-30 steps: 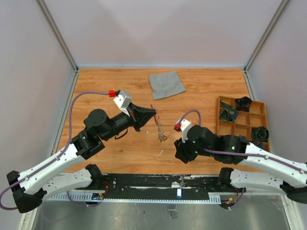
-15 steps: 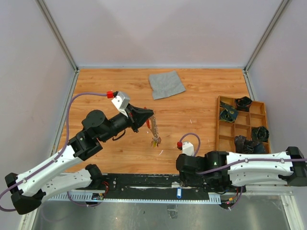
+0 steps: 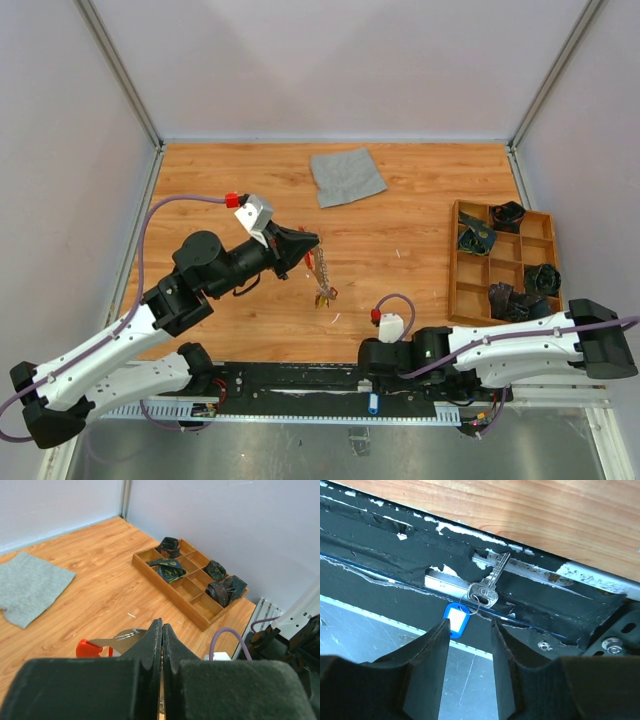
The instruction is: Put the keys on the keyring
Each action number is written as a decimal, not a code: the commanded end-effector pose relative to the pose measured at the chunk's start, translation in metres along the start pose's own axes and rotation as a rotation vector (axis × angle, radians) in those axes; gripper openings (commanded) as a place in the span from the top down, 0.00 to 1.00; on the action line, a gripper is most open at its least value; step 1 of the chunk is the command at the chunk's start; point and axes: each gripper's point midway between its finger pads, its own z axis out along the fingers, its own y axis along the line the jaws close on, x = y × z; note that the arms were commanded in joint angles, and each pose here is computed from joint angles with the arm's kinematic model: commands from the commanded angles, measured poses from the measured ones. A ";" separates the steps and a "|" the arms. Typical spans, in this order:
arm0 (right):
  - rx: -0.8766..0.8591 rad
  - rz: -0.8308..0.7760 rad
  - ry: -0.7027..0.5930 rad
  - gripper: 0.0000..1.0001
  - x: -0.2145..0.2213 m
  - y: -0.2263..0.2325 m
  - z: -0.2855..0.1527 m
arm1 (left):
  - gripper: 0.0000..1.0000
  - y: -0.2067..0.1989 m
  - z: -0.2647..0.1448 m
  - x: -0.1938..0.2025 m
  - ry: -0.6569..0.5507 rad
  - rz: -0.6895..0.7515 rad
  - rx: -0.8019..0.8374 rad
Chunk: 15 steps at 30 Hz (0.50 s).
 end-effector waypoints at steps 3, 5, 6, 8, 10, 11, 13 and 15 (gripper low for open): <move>-0.005 0.067 0.044 0.61 0.014 0.007 0.011 | 0.99 -0.006 -0.007 -0.013 -0.056 0.001 0.030; -0.001 0.077 0.037 0.61 0.014 0.005 0.013 | 0.99 -0.006 -0.008 -0.013 -0.056 -0.001 0.031; -0.003 0.082 0.033 0.62 0.013 0.004 0.014 | 0.99 -0.006 -0.007 -0.013 -0.055 -0.001 0.032; 0.004 0.090 0.028 0.63 0.013 0.002 0.015 | 0.99 -0.007 -0.008 -0.013 -0.057 -0.001 0.035; 0.020 0.090 0.027 0.64 0.013 -0.001 0.016 | 0.99 -0.008 -0.008 -0.013 -0.059 0.000 0.040; 0.031 0.090 0.027 0.65 0.013 -0.002 0.016 | 0.99 -0.008 -0.008 -0.014 -0.060 0.000 0.041; 0.048 0.088 0.021 0.68 0.012 -0.004 0.018 | 0.99 -0.008 -0.007 -0.014 -0.062 0.000 0.041; 0.058 0.087 0.021 0.68 0.012 -0.005 0.020 | 0.99 -0.008 -0.007 -0.013 -0.061 0.000 0.042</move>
